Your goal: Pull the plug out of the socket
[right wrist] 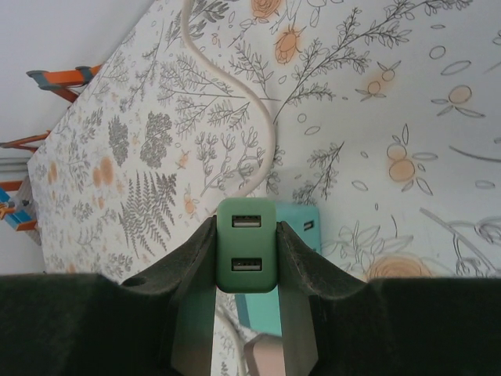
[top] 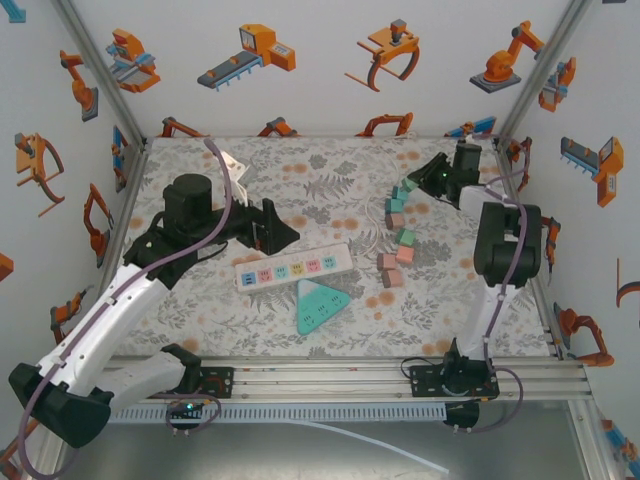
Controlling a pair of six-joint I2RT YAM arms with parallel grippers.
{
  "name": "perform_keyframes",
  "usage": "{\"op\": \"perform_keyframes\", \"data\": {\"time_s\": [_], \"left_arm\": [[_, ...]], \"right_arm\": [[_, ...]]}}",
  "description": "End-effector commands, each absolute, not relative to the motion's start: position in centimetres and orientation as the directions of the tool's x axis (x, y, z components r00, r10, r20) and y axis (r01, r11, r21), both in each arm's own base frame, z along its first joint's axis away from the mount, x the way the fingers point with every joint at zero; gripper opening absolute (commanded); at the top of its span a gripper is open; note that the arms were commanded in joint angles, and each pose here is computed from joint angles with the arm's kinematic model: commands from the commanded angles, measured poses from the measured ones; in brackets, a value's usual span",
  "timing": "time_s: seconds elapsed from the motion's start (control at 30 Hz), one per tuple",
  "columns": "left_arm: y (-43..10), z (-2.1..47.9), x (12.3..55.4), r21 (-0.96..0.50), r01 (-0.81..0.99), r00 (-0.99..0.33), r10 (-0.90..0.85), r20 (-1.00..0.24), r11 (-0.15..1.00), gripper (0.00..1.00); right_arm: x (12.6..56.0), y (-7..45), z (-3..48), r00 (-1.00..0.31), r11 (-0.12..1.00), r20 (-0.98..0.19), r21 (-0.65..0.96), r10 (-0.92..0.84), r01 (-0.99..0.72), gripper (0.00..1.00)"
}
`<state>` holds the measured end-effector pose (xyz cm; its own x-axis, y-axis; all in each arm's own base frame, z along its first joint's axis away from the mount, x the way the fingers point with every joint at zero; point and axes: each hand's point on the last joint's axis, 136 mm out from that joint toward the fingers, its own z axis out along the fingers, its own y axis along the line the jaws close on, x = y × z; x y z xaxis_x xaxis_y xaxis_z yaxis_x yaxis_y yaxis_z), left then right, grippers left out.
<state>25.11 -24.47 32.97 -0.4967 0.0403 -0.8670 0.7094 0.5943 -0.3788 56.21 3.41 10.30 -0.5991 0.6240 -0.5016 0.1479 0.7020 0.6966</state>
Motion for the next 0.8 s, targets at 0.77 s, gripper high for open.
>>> {"op": "perform_keyframes", "data": {"time_s": [0.77], "left_arm": [[-24.6, 34.3, 27.0, -0.253, 0.724, -0.396, 0.087, -0.914, 0.642, 0.97]], "right_arm": [[59.3, 4.3, 7.9, -0.620, 0.707, -0.526, 0.704, 0.582, 0.067, 0.43]]}}
